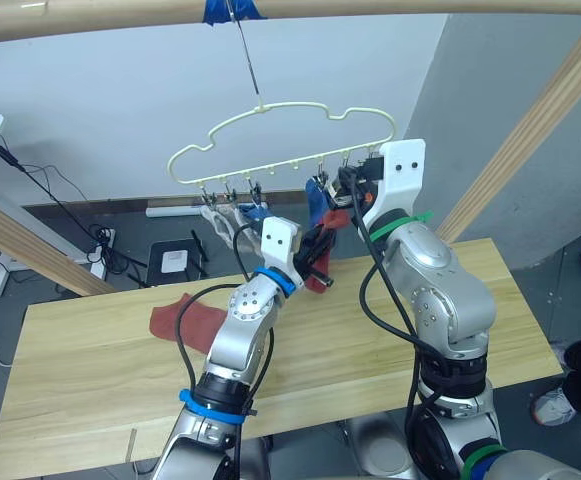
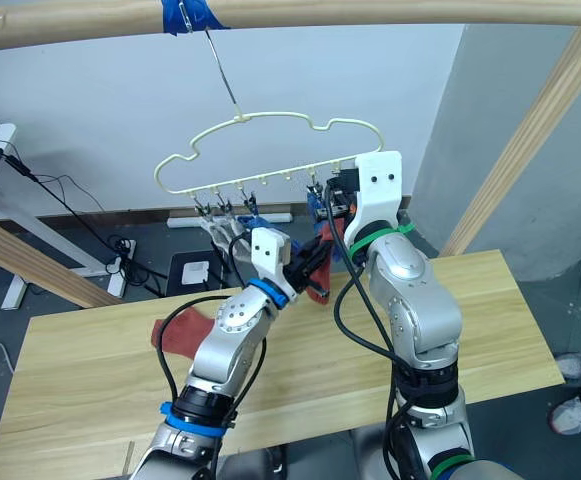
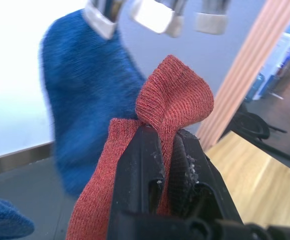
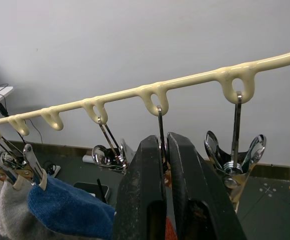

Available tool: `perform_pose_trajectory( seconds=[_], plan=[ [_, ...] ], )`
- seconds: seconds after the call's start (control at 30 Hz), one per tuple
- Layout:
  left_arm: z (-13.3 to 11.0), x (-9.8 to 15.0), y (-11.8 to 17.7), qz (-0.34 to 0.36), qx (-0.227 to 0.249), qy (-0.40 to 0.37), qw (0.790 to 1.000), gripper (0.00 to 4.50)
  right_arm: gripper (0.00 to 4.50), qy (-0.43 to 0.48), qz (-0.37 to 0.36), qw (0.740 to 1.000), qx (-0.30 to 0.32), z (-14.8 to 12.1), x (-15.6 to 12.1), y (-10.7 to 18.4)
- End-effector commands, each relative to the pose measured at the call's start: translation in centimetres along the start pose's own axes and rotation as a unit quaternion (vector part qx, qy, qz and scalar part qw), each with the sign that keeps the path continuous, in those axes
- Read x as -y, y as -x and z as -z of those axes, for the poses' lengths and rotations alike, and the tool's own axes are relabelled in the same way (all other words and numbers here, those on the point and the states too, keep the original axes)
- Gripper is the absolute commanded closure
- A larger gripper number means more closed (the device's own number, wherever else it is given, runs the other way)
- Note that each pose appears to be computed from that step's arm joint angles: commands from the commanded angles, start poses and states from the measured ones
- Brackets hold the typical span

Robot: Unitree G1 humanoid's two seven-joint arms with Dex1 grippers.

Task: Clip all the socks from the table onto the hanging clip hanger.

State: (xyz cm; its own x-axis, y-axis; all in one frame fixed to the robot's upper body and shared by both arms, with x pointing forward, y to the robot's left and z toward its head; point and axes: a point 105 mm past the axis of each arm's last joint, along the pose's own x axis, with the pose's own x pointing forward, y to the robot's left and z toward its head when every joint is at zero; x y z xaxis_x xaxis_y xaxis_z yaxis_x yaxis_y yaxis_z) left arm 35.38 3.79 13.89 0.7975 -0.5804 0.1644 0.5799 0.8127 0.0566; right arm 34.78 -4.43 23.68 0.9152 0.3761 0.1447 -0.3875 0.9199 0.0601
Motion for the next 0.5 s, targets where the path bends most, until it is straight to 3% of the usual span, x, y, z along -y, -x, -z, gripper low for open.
perform_pose_trajectory(
  seconds=[0.03, 0.5],
  plan=[
    [-1.0, -0.2, -0.3, -0.008, 0.019, 0.019, 1.000, 4.43, 4.50, 0.003, -0.008, 0.999, 0.032, -1.7, -0.5, 0.4],
    [-2.5, 0.6, -0.9, 0.018, 0.046, 0.041, 0.998, 4.43, 4.50, 0.003, -0.011, 1.000, 0.028, -1.5, -0.7, 0.4]
  ],
)
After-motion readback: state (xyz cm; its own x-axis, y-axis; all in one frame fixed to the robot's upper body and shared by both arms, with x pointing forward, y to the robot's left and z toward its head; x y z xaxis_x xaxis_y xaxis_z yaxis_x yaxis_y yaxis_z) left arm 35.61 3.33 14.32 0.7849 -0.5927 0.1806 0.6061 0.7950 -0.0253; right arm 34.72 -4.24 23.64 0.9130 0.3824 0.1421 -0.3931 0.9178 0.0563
